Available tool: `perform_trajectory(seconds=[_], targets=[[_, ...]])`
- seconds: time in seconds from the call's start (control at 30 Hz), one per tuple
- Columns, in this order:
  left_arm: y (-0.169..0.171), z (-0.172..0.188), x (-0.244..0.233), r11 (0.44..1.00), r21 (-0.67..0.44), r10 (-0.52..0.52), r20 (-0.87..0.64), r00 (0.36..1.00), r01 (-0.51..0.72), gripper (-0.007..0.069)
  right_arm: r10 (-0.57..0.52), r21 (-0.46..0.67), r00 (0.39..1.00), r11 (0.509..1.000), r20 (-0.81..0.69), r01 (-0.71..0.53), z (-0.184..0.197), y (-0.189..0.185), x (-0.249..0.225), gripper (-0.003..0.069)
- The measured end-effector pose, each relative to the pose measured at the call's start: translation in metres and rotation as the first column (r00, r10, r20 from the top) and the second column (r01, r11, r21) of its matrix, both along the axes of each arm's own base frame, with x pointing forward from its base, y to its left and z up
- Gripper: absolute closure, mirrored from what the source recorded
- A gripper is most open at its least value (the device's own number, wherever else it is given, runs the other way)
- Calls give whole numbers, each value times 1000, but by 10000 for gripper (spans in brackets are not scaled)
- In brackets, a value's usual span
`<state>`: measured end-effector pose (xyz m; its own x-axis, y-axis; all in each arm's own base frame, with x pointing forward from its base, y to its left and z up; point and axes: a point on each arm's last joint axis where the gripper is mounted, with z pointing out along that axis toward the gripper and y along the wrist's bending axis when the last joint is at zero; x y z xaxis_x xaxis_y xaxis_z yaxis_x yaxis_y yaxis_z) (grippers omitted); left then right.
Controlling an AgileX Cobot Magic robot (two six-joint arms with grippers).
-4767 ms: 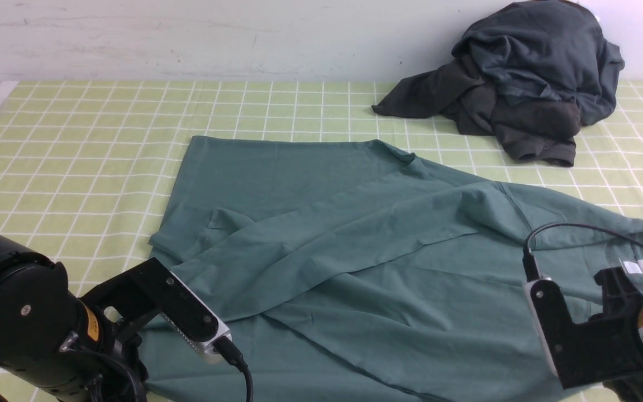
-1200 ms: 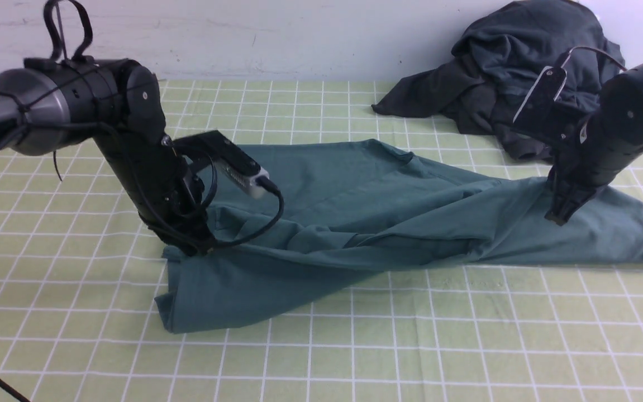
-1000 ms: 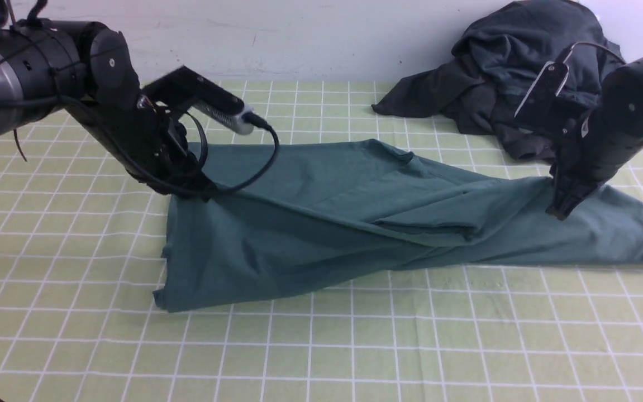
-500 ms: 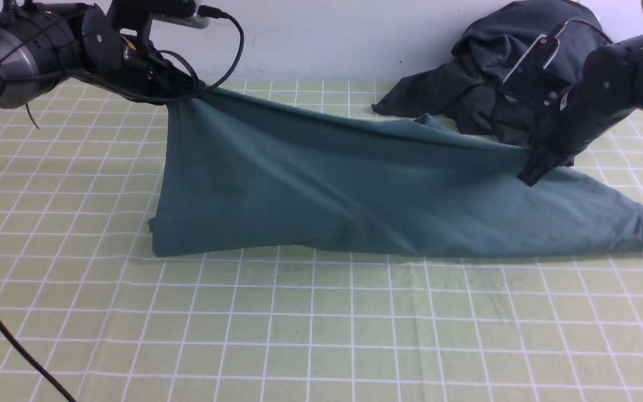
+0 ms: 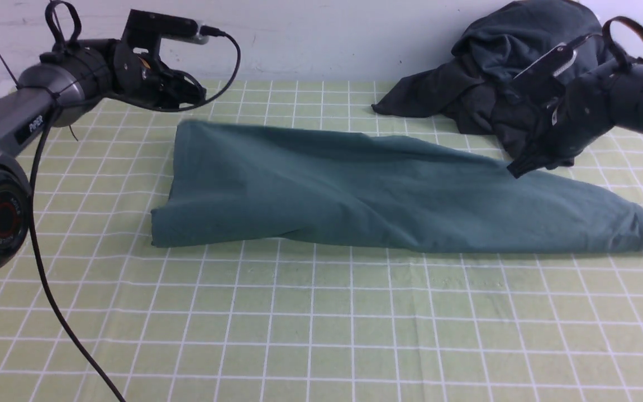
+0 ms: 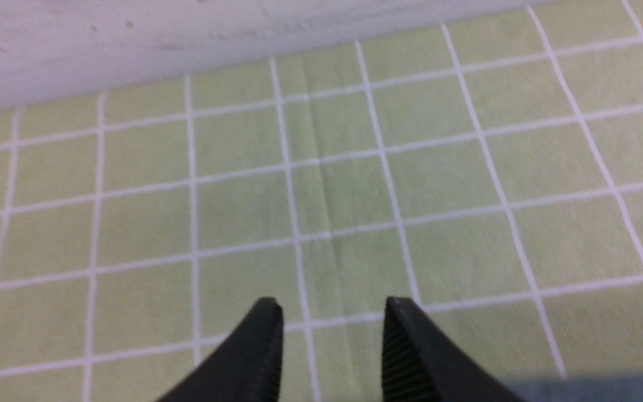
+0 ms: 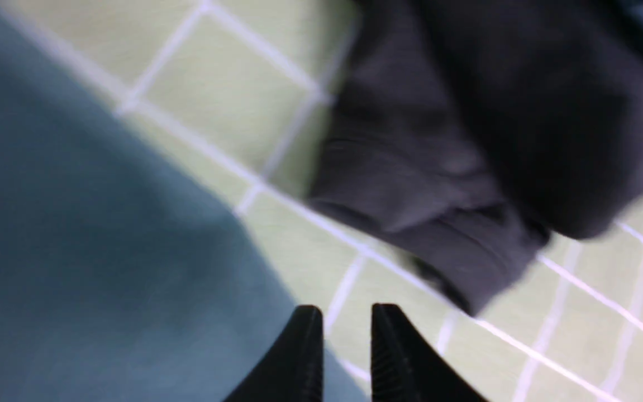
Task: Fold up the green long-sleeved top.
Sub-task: Use both arms to drag the lower edge of the fabric forward and fold it over the upper edge
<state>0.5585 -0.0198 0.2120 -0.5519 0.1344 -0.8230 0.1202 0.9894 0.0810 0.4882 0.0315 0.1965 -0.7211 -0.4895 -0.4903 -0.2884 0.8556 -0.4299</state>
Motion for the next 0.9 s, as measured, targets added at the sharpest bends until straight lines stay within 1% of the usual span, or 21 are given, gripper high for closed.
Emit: perform_trajectory(seconds=[0.03,0.07,0.1,0.13,0.2,0.23,0.27,0.3,0.33,0.37,0.4,0.5,0.53,0.57,0.6,0.73,0.8,0.87,0.9], targets=[[4,10,0,1000,-3,6,-8,1000,-6,295,-66,14,998,998,12,66,10,-3,2,489],[6,17,-2,1000,-10,10,-34,999,-10,274,-111,24,994,994,10,111,17,-4,3,469],[6,21,-3,1000,-13,11,-34,999,-11,271,-129,25,992,991,0,129,18,-5,2,467],[6,30,-8,999,-31,5,-97,995,-8,260,-179,25,983,983,-31,180,27,-7,1,456],[2,41,-21,998,-65,-21,-237,971,6,275,-212,24,968,976,-135,217,36,-7,-8,458],[1,42,-23,997,-74,-26,-251,968,8,279,-204,31,967,977,-152,212,37,-6,-9,461],[-5,43,-35,994,-106,-68,-372,926,30,316,-173,67,953,978,-248,195,38,-1,-18,475],[-6,43,-38,993,-110,-78,-404,912,36,328,-167,67,949,979,-269,191,38,0,-19,484],[-13,40,-46,989,-131,-126,-485,866,70,373,-118,118,932,979,-343,167,36,6,-24,506],[-19,37,-50,985,-139,-158,-516,842,100,409,-83,160,922,975,-377,154,32,9,-26,523],[-25,30,-53,981,-141,-188,-544,817,132,460,-49,214,912,966,-407,147,28,12,-26,540],[-36,12,-59,976,-147,-218,-599,770,162,535,-44,258,894,950,-446,175,15,6,-25,582],[-38,0,-63,975,-152,-221,-637,739,160,580,-68,252,878,945,-473,209,4,-6,-25,599],[-38,-2,-64,975,-153,-220,-642,735,159,580,-69,253,878,944,-473,211,4,-6,-25,601],[-38,-18,-69,976,-156,-218,-684,696,152,609,-113,239,858,935,-500,262,-6,-22,-27,615],[-36,-46,-81,978,-147,-209,-754,622,149,627,-221,187,810,909,-544,373,-22,-59,-36,622],[-34,-45,-83,978,-119,-202,-750,630,172,627,-290,142,781,891,-553,432,-28,-83,-42,621],[-33,-44,-83,979,-84,-185,-751,633,186,628,-342,119,772,874,-536,470,-29,-97,-43,621],[-33,-43,-83,979,-73,-179,-752,634,189,628,-347,114,772,874,-532,472,-29,-99,-43,621]])
